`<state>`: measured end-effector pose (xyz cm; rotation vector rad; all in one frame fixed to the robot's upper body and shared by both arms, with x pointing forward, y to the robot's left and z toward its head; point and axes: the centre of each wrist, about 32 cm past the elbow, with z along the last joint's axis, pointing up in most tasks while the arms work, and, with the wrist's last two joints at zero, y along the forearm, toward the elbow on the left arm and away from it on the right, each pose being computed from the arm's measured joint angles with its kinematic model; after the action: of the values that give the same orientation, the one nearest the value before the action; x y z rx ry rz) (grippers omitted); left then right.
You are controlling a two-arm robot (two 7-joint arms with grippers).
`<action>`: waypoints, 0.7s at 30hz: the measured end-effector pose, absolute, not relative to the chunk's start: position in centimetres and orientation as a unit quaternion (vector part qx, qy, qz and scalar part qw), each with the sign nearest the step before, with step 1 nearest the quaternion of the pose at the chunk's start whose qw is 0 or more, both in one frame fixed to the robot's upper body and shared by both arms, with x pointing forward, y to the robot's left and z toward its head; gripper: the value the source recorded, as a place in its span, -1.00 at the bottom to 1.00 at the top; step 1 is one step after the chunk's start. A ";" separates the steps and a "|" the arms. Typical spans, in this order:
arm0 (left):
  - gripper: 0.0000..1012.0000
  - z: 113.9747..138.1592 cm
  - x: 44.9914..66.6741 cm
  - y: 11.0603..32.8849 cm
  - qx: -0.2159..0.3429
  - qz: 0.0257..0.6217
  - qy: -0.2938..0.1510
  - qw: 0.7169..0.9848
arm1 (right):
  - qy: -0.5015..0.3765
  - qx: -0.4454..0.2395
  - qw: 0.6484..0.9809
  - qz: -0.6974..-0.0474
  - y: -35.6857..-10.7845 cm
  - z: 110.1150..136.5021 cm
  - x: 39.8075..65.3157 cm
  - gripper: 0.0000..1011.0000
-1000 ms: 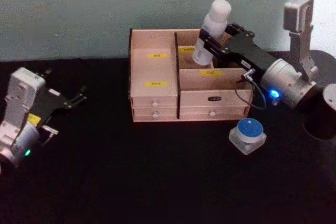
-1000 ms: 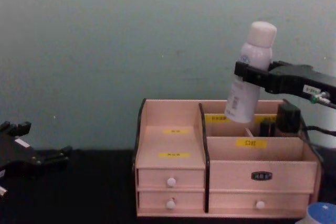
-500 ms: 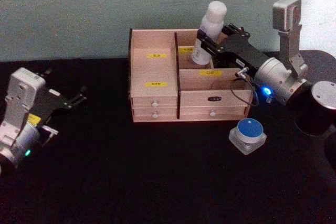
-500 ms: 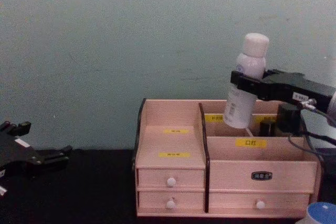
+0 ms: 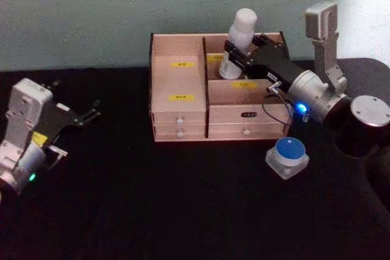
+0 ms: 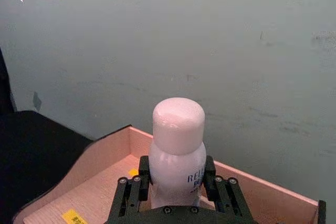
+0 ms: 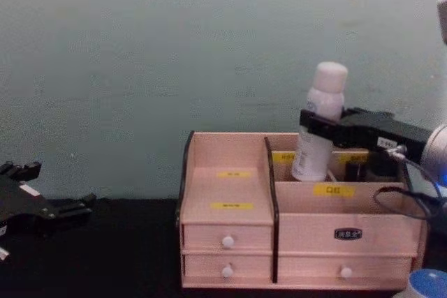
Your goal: Pick up the facial cleanser and watermelon frost from the table and place them into the tiered storage box.
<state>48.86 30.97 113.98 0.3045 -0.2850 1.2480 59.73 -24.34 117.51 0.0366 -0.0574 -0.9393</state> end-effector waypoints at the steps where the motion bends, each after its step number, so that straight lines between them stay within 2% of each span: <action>1: 0.98 114.0 48.9 31.0 0.142 0.580 -0.132 0.791 | -0.027 0.017 0.891 -0.453 -24.3 117.5 59.8 0.17; 21: 0.98 114.0 48.9 31.0 0.141 0.580 -0.132 0.791 | -0.005 -0.016 0.890 -0.456 -23.9 115.8 60.4 0.17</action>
<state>48.86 30.97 113.98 0.3045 -0.2850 1.2480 60.37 -23.88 115.85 -0.0336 -0.0110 -0.9472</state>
